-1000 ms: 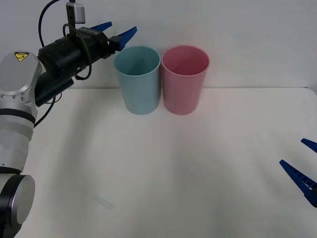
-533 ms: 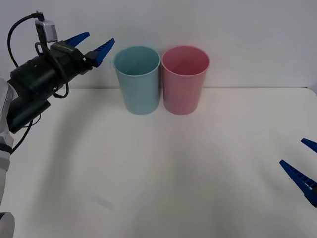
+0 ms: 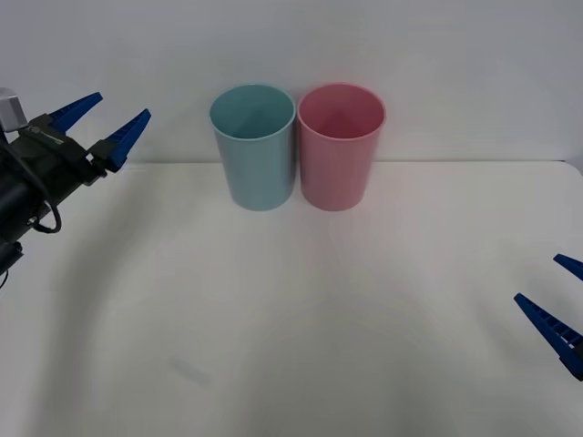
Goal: Grasp the object on the table and drop it into the matching bin: aluminum can to the light blue bin, PET bottle to the pink bin.
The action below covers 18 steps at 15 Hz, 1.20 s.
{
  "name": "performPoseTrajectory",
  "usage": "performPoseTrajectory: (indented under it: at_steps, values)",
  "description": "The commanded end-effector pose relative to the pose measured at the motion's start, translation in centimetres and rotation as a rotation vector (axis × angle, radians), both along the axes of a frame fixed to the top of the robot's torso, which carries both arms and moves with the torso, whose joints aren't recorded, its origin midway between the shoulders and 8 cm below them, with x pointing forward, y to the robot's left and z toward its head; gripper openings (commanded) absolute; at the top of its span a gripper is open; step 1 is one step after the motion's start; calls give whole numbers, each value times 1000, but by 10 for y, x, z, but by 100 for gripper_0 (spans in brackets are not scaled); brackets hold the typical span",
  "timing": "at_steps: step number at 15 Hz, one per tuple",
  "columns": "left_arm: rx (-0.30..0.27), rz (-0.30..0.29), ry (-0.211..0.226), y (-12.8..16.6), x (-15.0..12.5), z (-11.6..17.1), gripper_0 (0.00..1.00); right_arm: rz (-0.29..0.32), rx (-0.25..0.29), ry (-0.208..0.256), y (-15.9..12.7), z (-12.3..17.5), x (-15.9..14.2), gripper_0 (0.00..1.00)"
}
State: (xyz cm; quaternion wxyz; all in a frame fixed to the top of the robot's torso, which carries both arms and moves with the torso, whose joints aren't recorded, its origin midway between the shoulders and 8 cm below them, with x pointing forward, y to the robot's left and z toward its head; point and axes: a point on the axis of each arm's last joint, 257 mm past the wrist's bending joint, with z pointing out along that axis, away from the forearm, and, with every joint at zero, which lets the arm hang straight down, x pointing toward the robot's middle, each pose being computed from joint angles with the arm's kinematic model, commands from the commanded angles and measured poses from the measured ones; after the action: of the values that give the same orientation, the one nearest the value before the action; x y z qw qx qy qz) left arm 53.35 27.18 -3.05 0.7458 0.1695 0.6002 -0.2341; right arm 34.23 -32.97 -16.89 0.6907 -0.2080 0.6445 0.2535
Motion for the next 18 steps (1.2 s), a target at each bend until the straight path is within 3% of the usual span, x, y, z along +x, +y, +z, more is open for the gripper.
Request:
performPoseTrajectory:
  at_steps: [1,5,13,18]
  values:
    - [21,21,0,27,-24,-9,100,0,0,0,0,0,0,100]
    - [96,55,8,61,-51,-29,100,0,0,0,0,0,0,100]
    - [207,69,88,111,-111,-71,100,0,0,0,0,0,0,100]
    - [200,68,136,130,-145,-86,100,0,0,0,0,0,0,100]
